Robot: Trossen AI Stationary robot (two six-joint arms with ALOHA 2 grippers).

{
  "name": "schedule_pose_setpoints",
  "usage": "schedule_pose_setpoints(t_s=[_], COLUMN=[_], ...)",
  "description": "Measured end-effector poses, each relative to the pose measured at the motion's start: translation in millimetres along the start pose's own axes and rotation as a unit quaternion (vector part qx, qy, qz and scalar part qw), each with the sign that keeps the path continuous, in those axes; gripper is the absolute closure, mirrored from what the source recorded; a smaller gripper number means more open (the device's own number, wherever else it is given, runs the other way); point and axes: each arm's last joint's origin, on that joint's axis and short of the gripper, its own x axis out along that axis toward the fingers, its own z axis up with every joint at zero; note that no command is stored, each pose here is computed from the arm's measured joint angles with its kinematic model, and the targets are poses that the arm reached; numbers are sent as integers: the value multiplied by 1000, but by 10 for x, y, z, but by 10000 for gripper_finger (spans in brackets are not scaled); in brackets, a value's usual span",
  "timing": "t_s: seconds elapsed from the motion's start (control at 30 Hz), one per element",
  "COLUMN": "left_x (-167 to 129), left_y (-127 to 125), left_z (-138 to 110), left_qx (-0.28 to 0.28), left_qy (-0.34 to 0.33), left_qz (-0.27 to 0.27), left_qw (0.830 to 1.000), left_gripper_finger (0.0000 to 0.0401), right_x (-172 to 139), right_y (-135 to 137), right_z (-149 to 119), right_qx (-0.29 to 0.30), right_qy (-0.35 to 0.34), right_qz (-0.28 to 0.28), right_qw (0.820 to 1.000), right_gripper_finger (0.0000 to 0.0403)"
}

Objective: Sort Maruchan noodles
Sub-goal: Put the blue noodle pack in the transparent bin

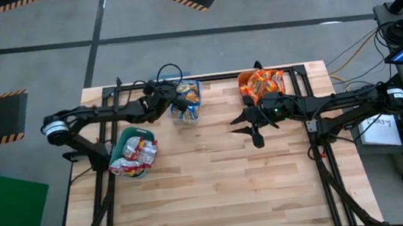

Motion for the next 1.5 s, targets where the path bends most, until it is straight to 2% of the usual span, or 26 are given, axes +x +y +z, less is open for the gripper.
schedule_pose_setpoints(t_s=[0.37, 0.47, 0.57, 0.77, 0.97, 1.17, 1.3, 1.4, 1.5], left_x=[240, 184, 52, -103, 77, 295, 406, 436, 371], left_y=[-154, -130, -60, 109, 152, 47, -31, -53, -51], left_z=[-243, -186, -30, 162, 82, -120, -187, -163, -33], left_qx=[-9, -11, -11, -3, -7, -5, -2, 3, 9], left_qy=[45, 38, 6, -33, -13, 26, 43, 47, 45], left_qz=[-23, -34, -45, -40, -20, -14, -30, -30, -37], left_qw=[999, 999, 999, 999, 1000, 1000, 999, 998, 998], left_gripper_finger=[401, 401, 401, 401, 401, 401, 401, 401, 401], right_x=[0, 0, 0, 3, 16, 30, 30, 30, 30], right_y=[0, 0, -1, 0, -2, -3, -3, -3, -3], right_z=[0, 0, 0, -15, -19, -31, -29, -29, -30], right_qx=[-3, -2, -2, -4, -4, -3, -4, -4, -3], right_qy=[0, 0, 0, 2, 2, 6, 5, 5, 5], right_qz=[0, 0, 0, 0, 0, 0, 0, 0, 0], right_qw=[1000, 1000, 1000, 1000, 1000, 1000, 1000, 1000, 1000], right_gripper_finger=[271, 271, 271, 271, 271, 271, 271, 271, 271])
